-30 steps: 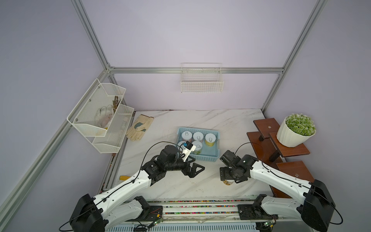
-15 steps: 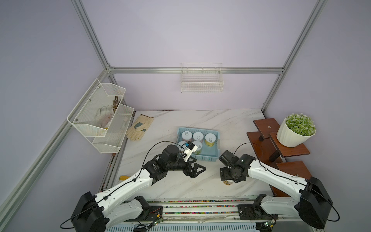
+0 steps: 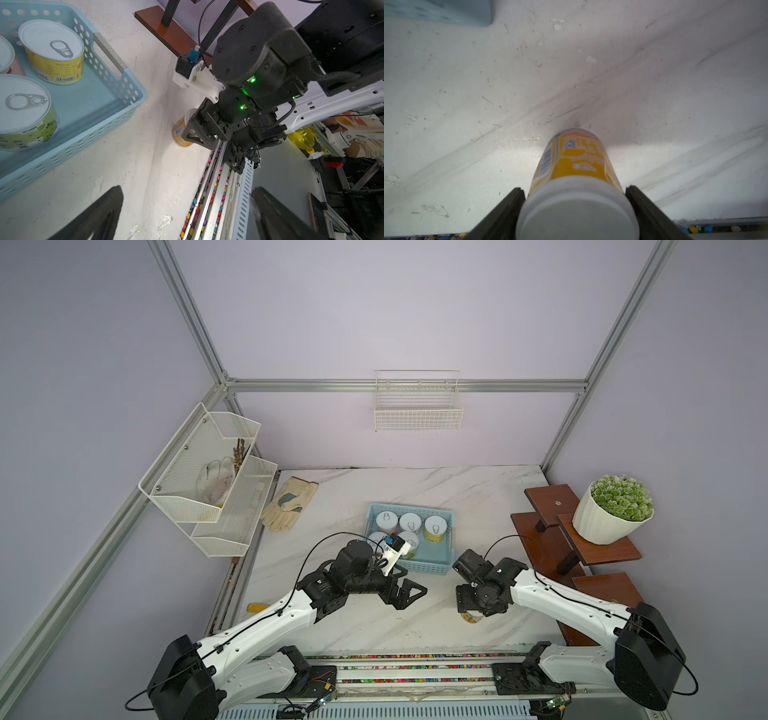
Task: Put the canned food in the basket
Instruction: Pick up the canned food from the center of the board.
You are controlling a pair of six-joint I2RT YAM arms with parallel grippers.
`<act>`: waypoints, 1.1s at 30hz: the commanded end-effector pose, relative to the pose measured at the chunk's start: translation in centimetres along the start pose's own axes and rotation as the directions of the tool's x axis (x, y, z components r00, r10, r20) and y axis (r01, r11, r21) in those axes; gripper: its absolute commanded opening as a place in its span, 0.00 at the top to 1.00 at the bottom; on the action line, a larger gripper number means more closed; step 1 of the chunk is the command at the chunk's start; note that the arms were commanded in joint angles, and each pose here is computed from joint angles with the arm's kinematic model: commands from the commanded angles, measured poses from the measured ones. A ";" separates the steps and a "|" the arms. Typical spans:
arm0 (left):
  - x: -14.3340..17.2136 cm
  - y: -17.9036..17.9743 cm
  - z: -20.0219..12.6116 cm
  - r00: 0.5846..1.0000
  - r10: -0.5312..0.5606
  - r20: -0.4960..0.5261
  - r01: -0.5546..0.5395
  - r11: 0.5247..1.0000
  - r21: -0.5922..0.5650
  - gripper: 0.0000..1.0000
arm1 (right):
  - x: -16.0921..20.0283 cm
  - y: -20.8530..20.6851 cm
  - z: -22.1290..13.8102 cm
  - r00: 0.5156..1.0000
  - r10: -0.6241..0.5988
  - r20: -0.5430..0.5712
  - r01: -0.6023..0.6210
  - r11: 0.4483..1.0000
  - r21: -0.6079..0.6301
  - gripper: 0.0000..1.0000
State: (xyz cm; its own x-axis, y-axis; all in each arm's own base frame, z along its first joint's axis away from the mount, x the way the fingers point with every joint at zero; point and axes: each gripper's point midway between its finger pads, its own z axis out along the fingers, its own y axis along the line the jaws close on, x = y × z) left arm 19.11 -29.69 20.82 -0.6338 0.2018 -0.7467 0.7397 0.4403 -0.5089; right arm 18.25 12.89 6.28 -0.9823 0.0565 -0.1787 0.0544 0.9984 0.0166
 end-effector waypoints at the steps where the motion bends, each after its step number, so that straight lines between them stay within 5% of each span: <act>1: -2.1 -1.2 -0.5 0.998 0.050 0.046 -0.051 0.999 0.016 0.00 | 0.3 -0.2 0.5 1.000 -0.005 -0.015 0.005 1.000 0.002 0.19; 28: -2.0 -0.5 -0.4 0.998 0.050 0.040 -0.049 0.999 -0.019 0.00 | 0.6 -0.5 0.0 1.000 -0.001 -0.017 0.001 1.000 0.005 0.33; 33: -1.9 0.1 -0.6 0.998 0.044 0.051 -0.041 0.998 -0.056 0.00 | 0.4 -0.8 -0.7 1.000 0.003 -0.005 -0.003 1.000 0.010 0.47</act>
State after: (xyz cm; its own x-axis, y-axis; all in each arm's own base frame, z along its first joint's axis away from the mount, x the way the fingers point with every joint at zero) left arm 19.72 -29.44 21.02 -0.6283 0.1983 -0.7522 0.7327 0.4759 -0.4865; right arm 17.54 12.64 5.87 -0.9874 0.0540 -0.1488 0.0532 0.9985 0.0094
